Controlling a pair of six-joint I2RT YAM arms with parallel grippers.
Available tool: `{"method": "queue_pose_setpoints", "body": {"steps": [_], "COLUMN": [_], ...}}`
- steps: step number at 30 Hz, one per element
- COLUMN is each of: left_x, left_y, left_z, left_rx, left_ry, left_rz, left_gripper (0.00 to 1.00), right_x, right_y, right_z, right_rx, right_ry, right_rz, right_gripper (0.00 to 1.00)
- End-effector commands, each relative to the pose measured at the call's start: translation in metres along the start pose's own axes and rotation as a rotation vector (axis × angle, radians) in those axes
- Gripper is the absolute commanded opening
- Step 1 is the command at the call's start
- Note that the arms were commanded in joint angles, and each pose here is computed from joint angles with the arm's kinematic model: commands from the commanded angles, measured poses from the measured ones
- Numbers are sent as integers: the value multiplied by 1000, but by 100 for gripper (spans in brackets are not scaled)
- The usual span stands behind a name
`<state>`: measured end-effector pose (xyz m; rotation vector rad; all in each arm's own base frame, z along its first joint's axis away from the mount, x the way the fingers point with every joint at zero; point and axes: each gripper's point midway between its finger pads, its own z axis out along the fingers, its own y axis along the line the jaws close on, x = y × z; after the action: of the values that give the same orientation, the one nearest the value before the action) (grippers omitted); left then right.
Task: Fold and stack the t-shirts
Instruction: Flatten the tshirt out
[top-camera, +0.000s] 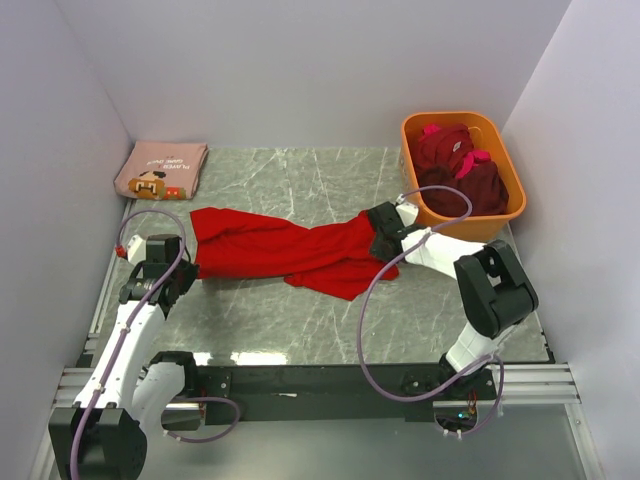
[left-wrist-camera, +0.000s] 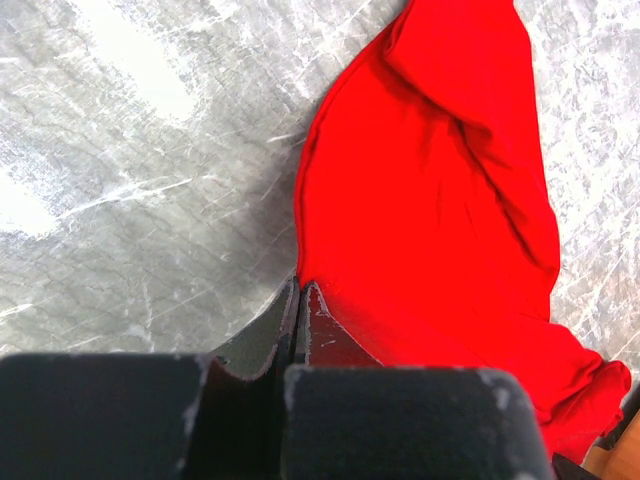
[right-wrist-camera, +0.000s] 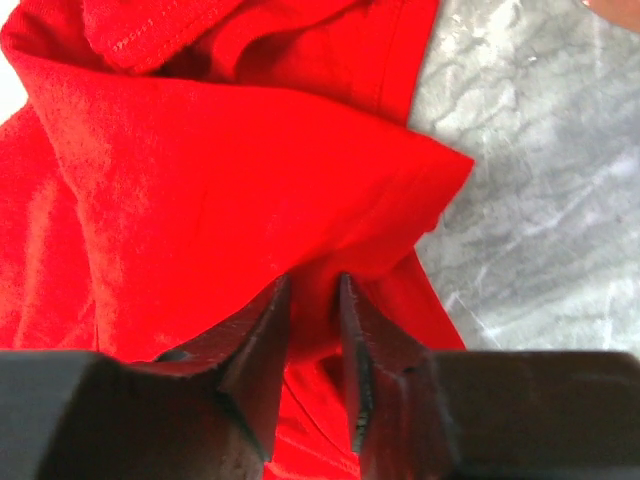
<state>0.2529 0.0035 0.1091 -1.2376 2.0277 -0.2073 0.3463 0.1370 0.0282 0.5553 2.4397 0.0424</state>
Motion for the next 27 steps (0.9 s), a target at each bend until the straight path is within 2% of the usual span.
{"method": "queue_pose_setpoints", "body": {"steps": [1, 5, 6, 12, 20, 26, 27], "left_x": [-9, -10, -12, -14, -36, -95, -105], "left_y": [-5, -4, -5, -9, -45, -95, -99], "left_z": [-1, -2, -2, -5, -24, -87, -103], "left_rx": [19, 17, 19, 34, 167, 343, 378], "left_ry": [-41, -47, -52, -57, -105, -268, -301], "left_rz": [-13, -15, -15, -16, -61, -141, -158], "left_gripper": [1, 1, 1, 1, 1, 1, 1], "right_x": [-16, -22, -25, -42, -96, -156, -172], "right_y": [6, 10, 12, 18, 22, 27, 28], "right_z": [7, 6, 5, -9, -68, -150, -177], "right_rx": [-7, -31, -38, -82, -131, -222, -259], "right_ry": [-60, -83, -90, -141, -307, -500, -558], "right_rz": [30, 19, 18, -12, -20, 10, 20], "right_gripper": [32, 4, 0, 0, 0, 0, 0]}}
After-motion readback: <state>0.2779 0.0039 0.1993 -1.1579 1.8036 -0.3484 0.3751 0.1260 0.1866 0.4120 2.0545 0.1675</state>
